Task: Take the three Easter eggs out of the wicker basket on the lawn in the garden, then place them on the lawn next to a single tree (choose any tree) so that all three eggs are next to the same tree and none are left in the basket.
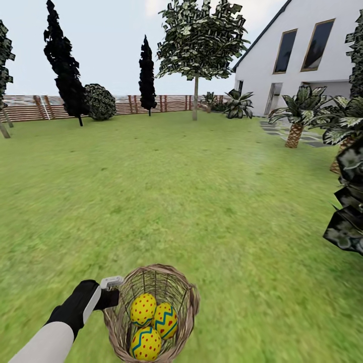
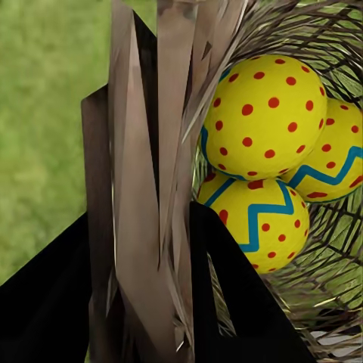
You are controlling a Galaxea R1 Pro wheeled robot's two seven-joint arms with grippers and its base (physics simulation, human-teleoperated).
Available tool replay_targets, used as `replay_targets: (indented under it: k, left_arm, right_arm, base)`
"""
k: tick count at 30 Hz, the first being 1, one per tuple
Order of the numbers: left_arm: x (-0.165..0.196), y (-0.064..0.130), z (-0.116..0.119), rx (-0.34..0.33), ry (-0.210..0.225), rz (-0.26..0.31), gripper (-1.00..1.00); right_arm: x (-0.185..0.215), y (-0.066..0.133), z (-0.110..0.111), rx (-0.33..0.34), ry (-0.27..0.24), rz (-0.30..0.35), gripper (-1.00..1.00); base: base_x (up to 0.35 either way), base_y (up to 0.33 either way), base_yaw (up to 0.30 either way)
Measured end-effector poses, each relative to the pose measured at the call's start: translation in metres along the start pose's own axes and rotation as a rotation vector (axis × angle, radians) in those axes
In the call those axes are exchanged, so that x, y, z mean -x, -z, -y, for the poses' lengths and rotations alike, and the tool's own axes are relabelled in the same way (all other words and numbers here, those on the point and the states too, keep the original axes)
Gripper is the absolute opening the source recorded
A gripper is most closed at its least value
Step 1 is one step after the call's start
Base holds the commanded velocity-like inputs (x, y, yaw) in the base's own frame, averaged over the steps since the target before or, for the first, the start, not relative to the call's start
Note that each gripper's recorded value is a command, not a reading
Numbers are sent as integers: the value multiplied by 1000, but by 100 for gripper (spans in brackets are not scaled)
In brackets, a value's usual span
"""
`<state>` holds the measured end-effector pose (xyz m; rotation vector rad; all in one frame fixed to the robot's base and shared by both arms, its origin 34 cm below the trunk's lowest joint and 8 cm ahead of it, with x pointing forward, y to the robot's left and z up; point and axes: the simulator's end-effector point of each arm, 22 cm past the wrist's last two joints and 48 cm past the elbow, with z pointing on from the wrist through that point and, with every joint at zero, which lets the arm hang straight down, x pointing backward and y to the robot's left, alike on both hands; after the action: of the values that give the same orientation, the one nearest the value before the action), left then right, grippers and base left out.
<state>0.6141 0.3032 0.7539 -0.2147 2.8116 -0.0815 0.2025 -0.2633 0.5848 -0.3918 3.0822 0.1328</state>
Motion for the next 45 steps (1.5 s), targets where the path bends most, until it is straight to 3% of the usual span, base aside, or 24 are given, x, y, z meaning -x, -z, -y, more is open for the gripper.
replay_targets:
  k: [45]
  left_arm:
    - [1,0,7,-6,-10,2,-100]
  right_arm:
    - [0,0,0,0,0,0,100]
  base:
    - [325,0,0]
